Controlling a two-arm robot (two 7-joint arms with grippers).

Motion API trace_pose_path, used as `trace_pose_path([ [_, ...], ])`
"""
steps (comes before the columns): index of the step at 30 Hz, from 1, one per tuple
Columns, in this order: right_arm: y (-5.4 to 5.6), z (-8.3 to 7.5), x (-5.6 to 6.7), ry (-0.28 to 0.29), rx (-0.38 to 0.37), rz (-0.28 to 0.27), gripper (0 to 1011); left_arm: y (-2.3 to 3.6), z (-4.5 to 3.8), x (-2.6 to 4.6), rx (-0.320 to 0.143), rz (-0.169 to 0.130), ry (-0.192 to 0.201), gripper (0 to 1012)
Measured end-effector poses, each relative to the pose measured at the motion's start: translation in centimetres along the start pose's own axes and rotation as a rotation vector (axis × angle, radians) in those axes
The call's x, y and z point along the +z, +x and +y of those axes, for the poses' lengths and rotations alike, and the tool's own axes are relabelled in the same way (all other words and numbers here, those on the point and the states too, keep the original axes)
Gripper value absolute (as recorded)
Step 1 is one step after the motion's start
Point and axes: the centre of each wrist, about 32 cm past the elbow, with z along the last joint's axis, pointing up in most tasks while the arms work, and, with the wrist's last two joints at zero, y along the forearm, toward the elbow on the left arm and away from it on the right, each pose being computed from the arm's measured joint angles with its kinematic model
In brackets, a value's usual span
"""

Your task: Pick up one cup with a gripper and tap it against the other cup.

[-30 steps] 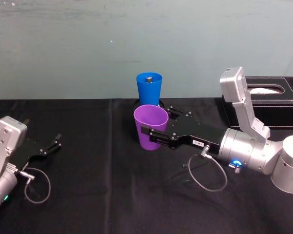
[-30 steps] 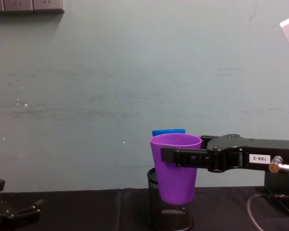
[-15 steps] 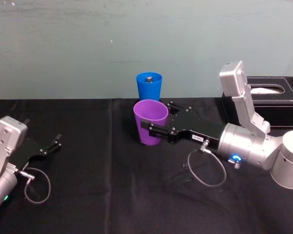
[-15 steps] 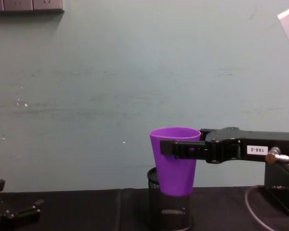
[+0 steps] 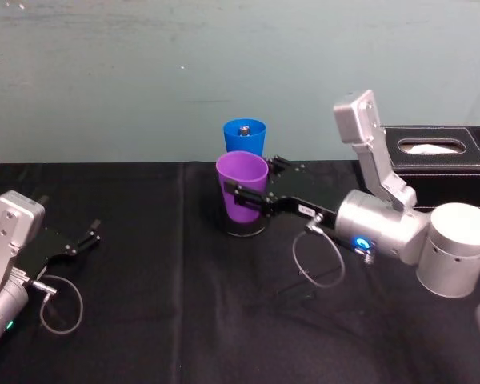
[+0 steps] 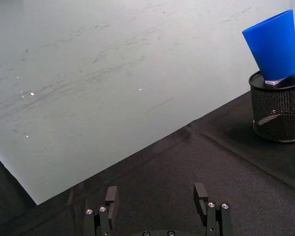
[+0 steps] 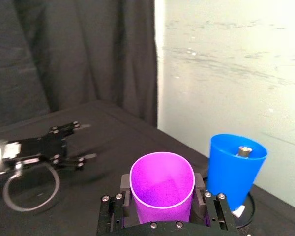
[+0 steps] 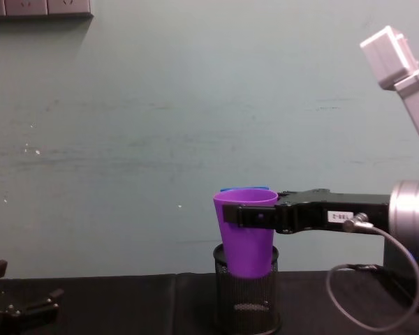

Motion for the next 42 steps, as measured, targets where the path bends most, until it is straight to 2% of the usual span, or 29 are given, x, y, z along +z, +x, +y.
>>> trace_pose_path([
  [9, 0.8, 2.1, 0.6, 0.0, -0.078, 0.014, 736, 0.0, 0.0, 0.0, 0.0, 0.0, 0.0, 1000],
  [16, 1.5, 3.1, 1.1, -0.007, -0.103, 0.018, 736, 0.0, 0.0, 0.0, 0.0, 0.0, 0.0, 1000],
  [29, 2.4, 3.5, 0.8, -0.011, -0.13, 0.038, 736, 0.0, 0.0, 0.0, 0.0, 0.0, 0.0, 1000],
  [42, 2.5, 3.6, 0.9, 0.003, -0.114, 0.037, 736, 0.0, 0.0, 0.0, 0.0, 0.0, 0.0, 1000],
])
